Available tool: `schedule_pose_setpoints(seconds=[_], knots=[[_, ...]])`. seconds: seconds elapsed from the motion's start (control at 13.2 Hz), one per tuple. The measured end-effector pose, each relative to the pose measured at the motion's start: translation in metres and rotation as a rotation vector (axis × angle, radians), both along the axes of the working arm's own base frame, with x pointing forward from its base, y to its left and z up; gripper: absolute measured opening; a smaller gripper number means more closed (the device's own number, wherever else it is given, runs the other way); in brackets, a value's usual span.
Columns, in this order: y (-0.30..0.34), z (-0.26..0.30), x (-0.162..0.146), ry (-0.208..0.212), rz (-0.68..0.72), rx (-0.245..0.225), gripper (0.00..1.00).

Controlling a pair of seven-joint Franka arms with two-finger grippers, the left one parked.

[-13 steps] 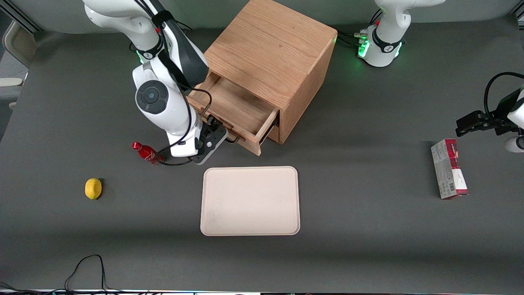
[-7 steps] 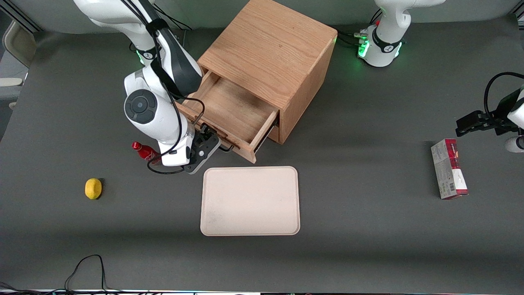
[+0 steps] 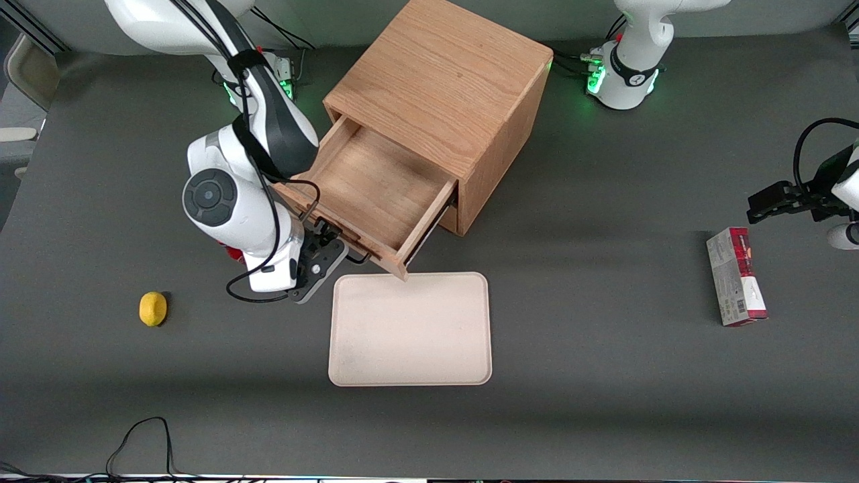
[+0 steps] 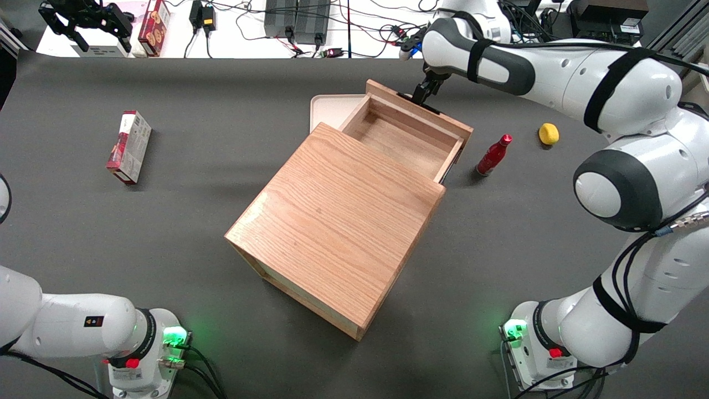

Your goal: Open upper drawer

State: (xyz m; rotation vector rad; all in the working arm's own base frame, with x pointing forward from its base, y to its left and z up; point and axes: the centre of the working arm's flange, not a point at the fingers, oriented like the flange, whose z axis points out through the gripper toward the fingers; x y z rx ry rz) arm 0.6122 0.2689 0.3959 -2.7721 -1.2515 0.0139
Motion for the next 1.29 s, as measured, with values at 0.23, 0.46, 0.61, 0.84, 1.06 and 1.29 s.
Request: schedule_pose_setpoints(seconds=[0.23, 0.46, 0.61, 0.84, 1.06, 1.29], knots=[[-0.014, 0.002, 0.010, 0.001, -0.004, 0.000, 1.00], [-0.020, 0.002, 0.018, 0.005, -0.016, -0.002, 1.00], [-0.024, 0.002, 0.022, 0.004, -0.024, -0.003, 1.00], [-0.026, 0.003, 0.027, -0.003, -0.028, -0.001, 1.00], [-0.031, 0.002, 0.030, 0.008, -0.035, -0.004, 1.00], [-0.030, 0.004, 0.031, 0.005, -0.034, -0.003, 1.00]])
